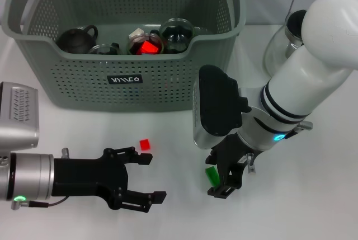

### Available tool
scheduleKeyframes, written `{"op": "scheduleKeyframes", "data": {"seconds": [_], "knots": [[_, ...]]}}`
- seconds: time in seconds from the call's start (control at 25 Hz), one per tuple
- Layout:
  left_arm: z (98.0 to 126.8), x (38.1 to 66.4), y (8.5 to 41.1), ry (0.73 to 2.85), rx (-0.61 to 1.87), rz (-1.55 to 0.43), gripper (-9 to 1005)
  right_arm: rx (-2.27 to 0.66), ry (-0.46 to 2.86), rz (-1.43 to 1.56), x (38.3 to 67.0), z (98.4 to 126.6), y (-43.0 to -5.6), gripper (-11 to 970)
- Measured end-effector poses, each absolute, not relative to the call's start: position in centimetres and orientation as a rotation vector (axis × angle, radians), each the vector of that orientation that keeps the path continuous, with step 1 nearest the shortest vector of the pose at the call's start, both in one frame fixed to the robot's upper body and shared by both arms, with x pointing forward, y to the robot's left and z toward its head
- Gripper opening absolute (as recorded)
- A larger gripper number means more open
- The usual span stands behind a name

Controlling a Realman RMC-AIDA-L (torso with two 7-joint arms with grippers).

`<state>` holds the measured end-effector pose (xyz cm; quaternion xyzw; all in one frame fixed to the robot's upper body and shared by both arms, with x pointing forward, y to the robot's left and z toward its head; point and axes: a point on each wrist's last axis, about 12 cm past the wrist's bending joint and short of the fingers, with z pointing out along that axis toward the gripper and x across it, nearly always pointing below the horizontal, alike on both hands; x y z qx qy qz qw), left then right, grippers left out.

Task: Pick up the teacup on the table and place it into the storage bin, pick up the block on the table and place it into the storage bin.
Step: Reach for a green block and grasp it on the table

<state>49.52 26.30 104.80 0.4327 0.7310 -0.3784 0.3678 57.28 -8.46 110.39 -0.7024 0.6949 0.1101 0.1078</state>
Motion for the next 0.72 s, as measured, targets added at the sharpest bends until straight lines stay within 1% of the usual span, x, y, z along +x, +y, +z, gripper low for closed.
{"op": "scheduleKeyframes", "data": {"seconds": [0.12,0.32,0.72], "knots": [[104.67,49.47,26.27,1.882,1.107,-0.974,937,-2.061,2.056,0.334,57.23,110.27,-8.51,799],[104.58,49.49,26.24,1.887,1.107,-0.97,937,-2.058,2.061,0.34,57.2,110.2,-8.54,658],[104.48,49.3,26.33,1.89,1.104,-0.973,937,-2.052,2.059,0.337,57.27,110.19,-8.52,652]]}}
